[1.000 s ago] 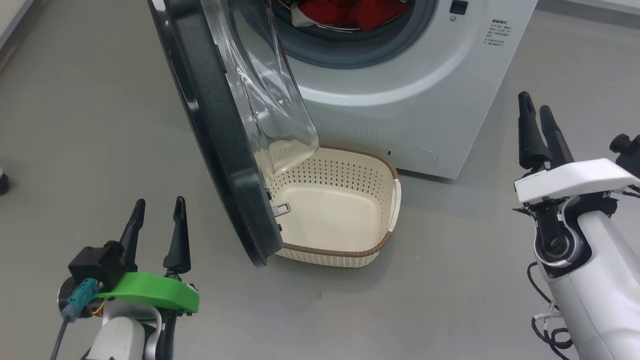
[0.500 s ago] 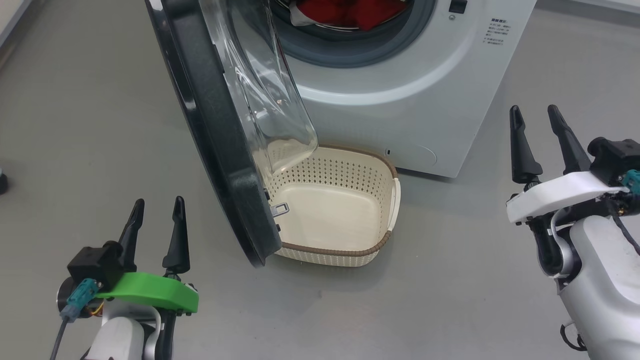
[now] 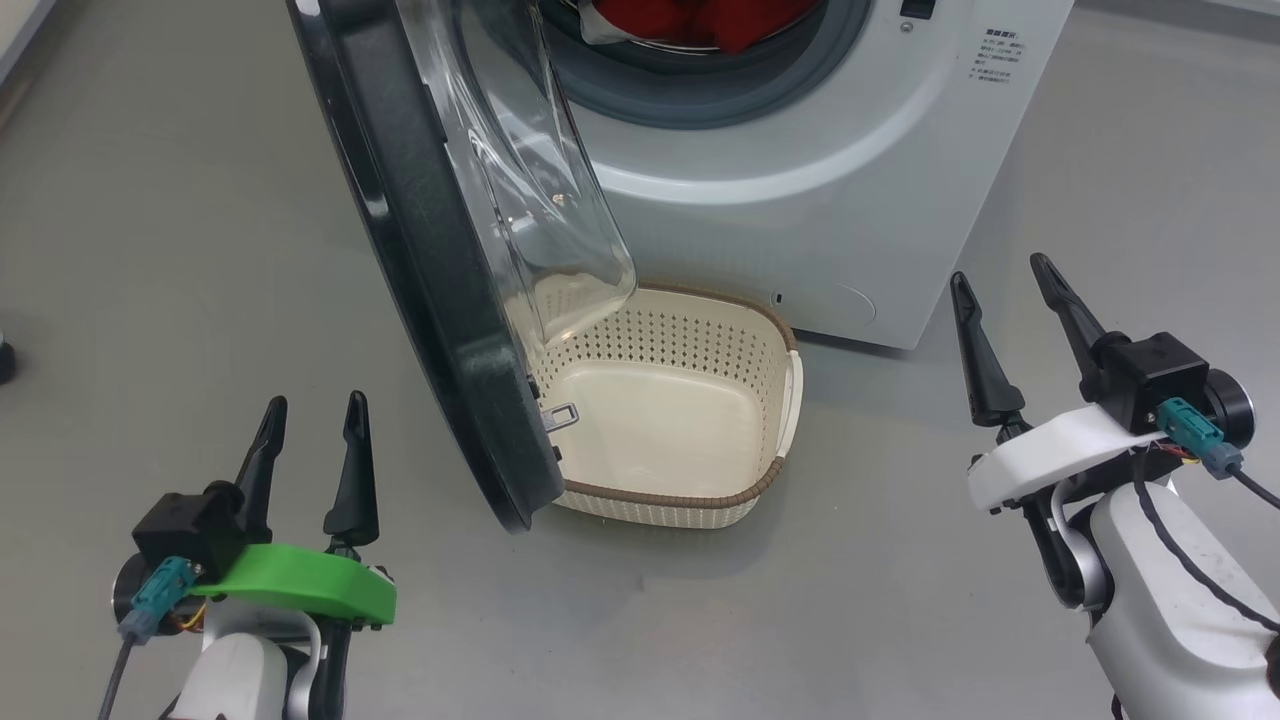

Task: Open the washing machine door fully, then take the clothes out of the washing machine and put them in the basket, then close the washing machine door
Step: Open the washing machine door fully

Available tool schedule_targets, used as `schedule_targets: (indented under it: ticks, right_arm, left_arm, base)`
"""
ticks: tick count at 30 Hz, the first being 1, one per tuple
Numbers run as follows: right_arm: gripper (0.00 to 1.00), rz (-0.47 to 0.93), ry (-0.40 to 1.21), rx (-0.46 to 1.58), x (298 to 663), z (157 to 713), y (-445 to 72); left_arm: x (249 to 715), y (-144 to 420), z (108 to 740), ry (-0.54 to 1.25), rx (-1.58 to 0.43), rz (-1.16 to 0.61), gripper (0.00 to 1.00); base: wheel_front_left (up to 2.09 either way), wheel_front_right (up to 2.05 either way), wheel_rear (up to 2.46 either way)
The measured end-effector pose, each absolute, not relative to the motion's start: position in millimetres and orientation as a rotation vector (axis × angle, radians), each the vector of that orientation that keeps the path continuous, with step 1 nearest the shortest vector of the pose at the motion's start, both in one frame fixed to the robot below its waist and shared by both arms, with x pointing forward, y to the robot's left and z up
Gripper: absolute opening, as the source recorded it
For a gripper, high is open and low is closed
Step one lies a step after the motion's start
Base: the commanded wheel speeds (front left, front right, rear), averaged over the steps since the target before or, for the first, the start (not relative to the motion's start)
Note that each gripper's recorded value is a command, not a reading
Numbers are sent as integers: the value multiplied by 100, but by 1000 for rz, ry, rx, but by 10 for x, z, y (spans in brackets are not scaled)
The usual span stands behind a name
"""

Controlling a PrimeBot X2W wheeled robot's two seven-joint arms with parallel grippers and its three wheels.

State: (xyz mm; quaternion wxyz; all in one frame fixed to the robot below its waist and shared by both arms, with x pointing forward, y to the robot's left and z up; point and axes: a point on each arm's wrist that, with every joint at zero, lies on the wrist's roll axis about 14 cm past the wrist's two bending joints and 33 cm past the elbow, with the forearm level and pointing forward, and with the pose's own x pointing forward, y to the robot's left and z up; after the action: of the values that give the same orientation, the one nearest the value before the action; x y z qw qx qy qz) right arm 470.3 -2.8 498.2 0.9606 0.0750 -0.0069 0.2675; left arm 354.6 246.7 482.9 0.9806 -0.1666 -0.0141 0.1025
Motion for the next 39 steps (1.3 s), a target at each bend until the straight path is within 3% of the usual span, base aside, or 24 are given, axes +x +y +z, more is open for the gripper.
schedule_targets:
  ticks: [14,36,37,38,39]
  right_arm:
    - [100,508,67,76,4520,4634,-83]
    - [100,481,47,75,4539,4683,-63]
    - [100,480,46,75,4541,4683,-62]
    - [100,479,46,75,4543,4683,-62]
    - [100,479,46,76,4544,4684,-62]
  left_arm:
    - [3531,2478,4852,-36,-335,209,100]
    - [3528,2480,4863,-39,-335,209,100]
    - [3527,2480,4861,-39,-335,209,69]
    - [3527,2481,4860,-38,-335,209,0]
    - [3526,2481,4858,-38,-335,210,0]
  base:
    - [0,0,0]
    - [0,0,0]
    - [0,0,0]
    - [0,0,0]
    - [0,0,0]
